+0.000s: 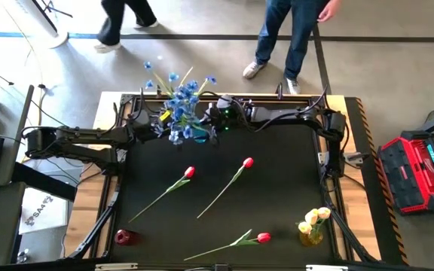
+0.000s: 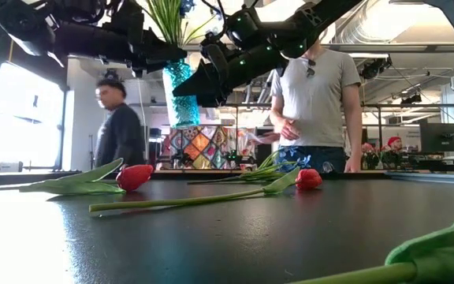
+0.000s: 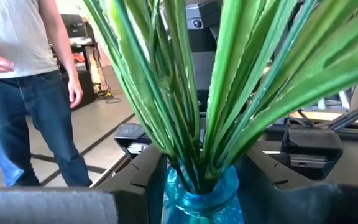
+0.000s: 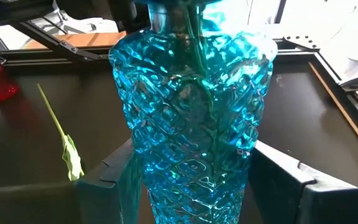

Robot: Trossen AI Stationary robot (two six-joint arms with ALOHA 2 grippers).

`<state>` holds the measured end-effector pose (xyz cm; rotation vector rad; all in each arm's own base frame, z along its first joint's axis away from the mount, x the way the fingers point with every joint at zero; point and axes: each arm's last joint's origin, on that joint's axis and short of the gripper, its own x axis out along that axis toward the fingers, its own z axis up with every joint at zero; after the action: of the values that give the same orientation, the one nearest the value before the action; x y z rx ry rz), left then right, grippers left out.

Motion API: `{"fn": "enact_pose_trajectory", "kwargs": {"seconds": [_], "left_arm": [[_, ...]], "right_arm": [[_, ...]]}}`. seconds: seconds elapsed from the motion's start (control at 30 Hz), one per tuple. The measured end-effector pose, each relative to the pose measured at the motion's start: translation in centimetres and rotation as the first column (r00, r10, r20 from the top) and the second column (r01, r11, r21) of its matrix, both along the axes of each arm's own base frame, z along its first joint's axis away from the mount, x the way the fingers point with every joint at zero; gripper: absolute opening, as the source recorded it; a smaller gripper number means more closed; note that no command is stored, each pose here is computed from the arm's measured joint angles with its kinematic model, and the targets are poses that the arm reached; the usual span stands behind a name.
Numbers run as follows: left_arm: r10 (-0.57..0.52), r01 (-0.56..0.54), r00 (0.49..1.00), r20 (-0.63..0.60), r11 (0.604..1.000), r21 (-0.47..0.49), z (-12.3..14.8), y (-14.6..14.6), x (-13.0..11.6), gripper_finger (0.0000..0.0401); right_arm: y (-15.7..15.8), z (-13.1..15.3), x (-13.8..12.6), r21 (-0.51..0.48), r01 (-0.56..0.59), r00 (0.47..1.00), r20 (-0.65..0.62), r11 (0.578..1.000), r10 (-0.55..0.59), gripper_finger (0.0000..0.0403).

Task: Sort flowers into vase by color
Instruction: Adjust the blue vase on the top left of the table

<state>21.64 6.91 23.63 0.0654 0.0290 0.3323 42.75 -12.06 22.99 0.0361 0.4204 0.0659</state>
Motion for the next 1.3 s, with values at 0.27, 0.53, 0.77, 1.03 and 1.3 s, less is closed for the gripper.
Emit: {"fn": "enact_pose_trajectory", "kwargs": {"seconds": [0.27, 0.53, 0.77, 1.03, 1.3], "left_arm": [[0.007, -0.008, 1.0, -0.011, 0.999, -0.036, -0.2, 0.0, 0.0, 0.0163], [0.007, -0.007, 1.0, -0.006, 0.999, -0.048, -0.2, 0.0, 0.0, 0.0186], [0.019, -0.019, 1.0, -0.008, 0.999, -0.045, -0.2, 0.1, 0.0, 0.0137], [0.122, -0.13, 0.983, -0.134, 0.99, -0.049, -1.9, 0.3, -0.4, 0.0124], [0.254, -0.27, 0.95, -0.184, 0.96, -0.073, -3.9, 0.6, -1.5, 0.0131]], "right_arm": [[0.0, 0.1, 0.0, -0.003, 0.005, 1.0, 0.007, 1.0, -0.005, 0.0213], [0.0, 0.2, 0.1, 0.002, 0.007, 1.0, 0.022, 1.0, -0.007, 0.0213], [0.0, 0.2, 0.1, 0.012, 0.002, 1.0, 0.022, 1.0, -0.002, 0.0224], [-0.6, 0.8, -0.1, 0.099, 0.039, 0.999, 0.029, 0.994, -0.042, 0.0309], [-0.6, 1.8, -0.9, 0.118, 0.038, 0.999, 0.007, 0.992, -0.039, 0.0315]]}}
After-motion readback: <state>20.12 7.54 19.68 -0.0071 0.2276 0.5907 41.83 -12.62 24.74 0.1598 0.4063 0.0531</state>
